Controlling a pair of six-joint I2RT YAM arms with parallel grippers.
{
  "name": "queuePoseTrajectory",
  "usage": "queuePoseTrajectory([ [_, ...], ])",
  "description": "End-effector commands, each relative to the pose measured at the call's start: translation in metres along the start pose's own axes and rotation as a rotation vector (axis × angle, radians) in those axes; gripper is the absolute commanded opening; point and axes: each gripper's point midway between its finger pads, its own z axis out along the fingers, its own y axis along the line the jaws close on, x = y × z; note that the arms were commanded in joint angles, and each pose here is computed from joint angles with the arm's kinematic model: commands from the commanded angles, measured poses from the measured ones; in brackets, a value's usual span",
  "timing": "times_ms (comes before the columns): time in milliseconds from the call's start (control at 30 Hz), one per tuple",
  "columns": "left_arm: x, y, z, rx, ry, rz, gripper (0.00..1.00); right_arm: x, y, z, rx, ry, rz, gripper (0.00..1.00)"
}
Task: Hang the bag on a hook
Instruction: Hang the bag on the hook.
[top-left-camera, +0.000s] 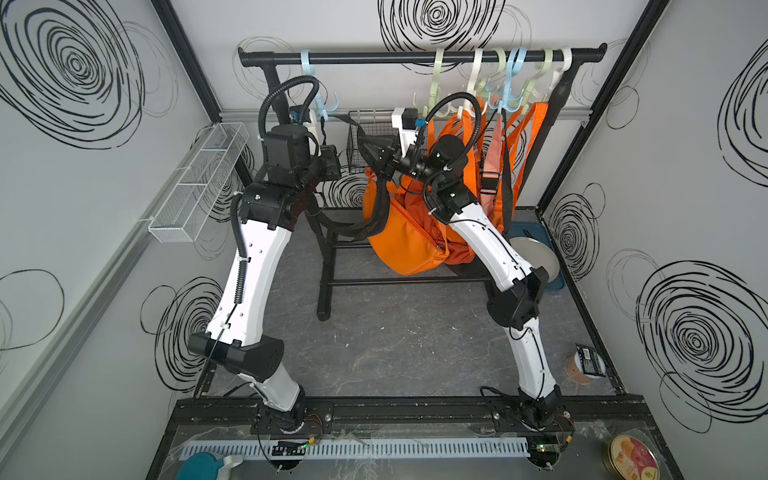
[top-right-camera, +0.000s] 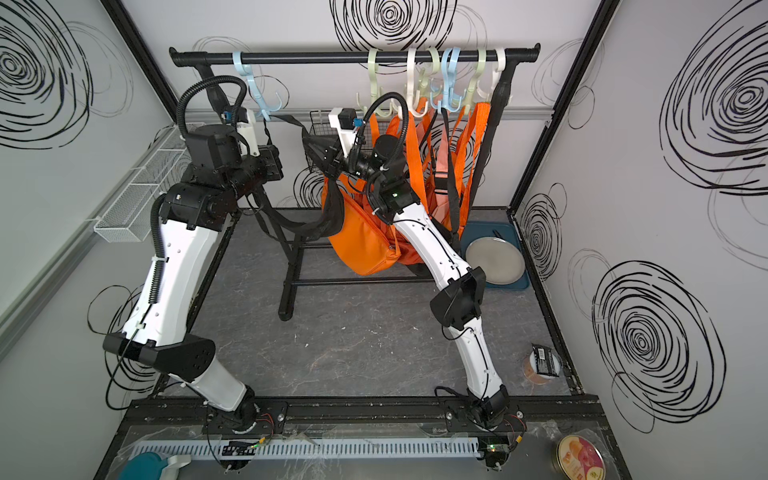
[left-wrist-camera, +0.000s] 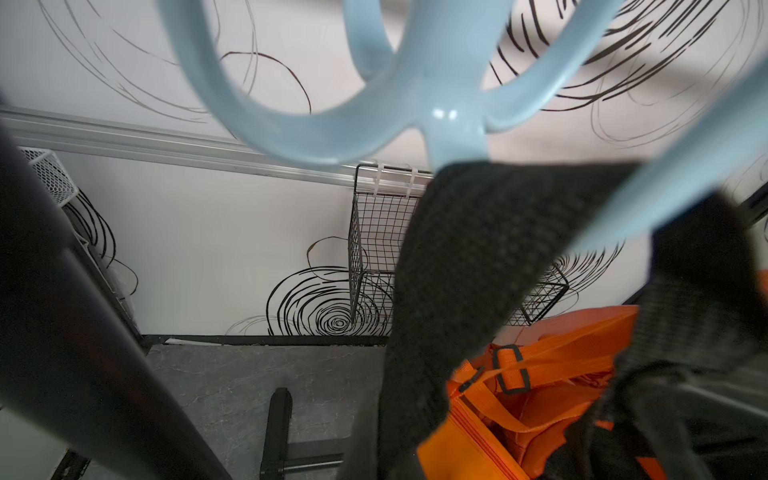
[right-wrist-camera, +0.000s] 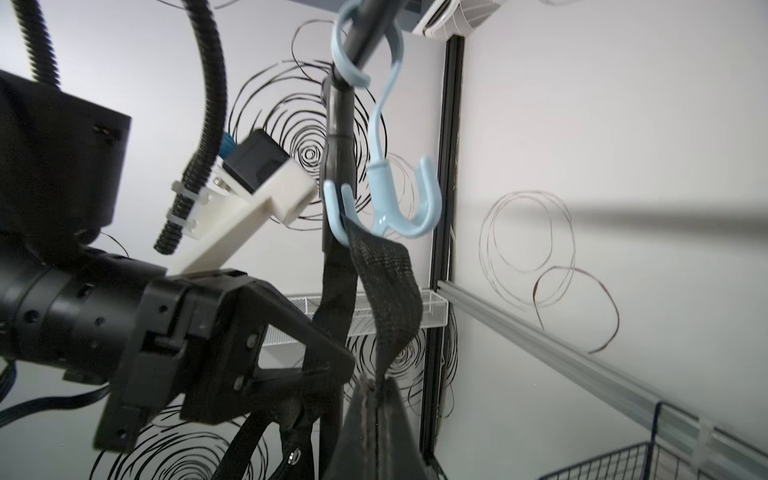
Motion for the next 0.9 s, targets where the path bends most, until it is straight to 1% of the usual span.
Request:
queuePoseTrajectory([
  [0,-0.021,-0.007,-0.018,0.027,-0.092,0.006,0.0,-0.024,0.011,-0.006,0.007,-0.033,-0.024,0.0],
  [167,-0.02,-0.01,-0.023,0.045,-0.103,0.01,0.0,-0.005,0.006,-0.008,0.054,0.023,0.002,0.0],
  [233,-0.025,-0.012,-0.029,0.054,-0.12,0.011,0.21,-0.006,0.008,-0.008,0.068,0.031,-0.005,0.09],
  [333,-0.033,-0.018,-0.039,0.066,-0.149,0.022,0.42,-0.017,0.02,-0.007,0.081,0.037,-0.046,0.26],
  [433,-0.034,-0.026,-0.048,0.084,-0.16,0.046,0.69,-0.028,0.04,-0.004,0.11,0.065,-0.118,0.47],
  [533,-0.037,-0.031,-0.061,0.1,-0.191,0.065,0.91,-0.043,0.062,-0.009,0.171,0.075,-0.208,0.63],
  [567,-0.039,-0.032,-0.065,0.107,-0.209,0.065,0.98,-0.049,0.07,-0.011,0.185,0.07,-0.235,0.66],
  [600,-0.041,-0.033,-0.069,0.115,-0.224,0.064,0.99,-0.058,0.075,-0.015,0.206,0.056,-0.256,0.7],
  [633,-0.045,-0.036,-0.076,0.136,-0.249,0.066,0.99,-0.069,0.079,-0.02,0.228,0.037,-0.271,0.78],
  [667,-0.048,-0.039,-0.081,0.153,-0.271,0.067,0.99,-0.08,0.083,-0.025,0.242,0.022,-0.281,0.82],
  [767,-0.056,-0.049,-0.1,0.196,-0.349,0.085,0.99,-0.112,0.095,-0.037,0.272,-0.016,-0.296,0.9],
  [833,-0.058,-0.05,-0.114,0.2,-0.41,0.09,0.99,-0.131,0.102,-0.046,0.297,-0.041,-0.305,0.99],
  [867,-0.057,-0.05,-0.122,0.211,-0.449,0.087,0.99,-0.142,0.107,-0.053,0.307,-0.056,-0.307,1.0],
])
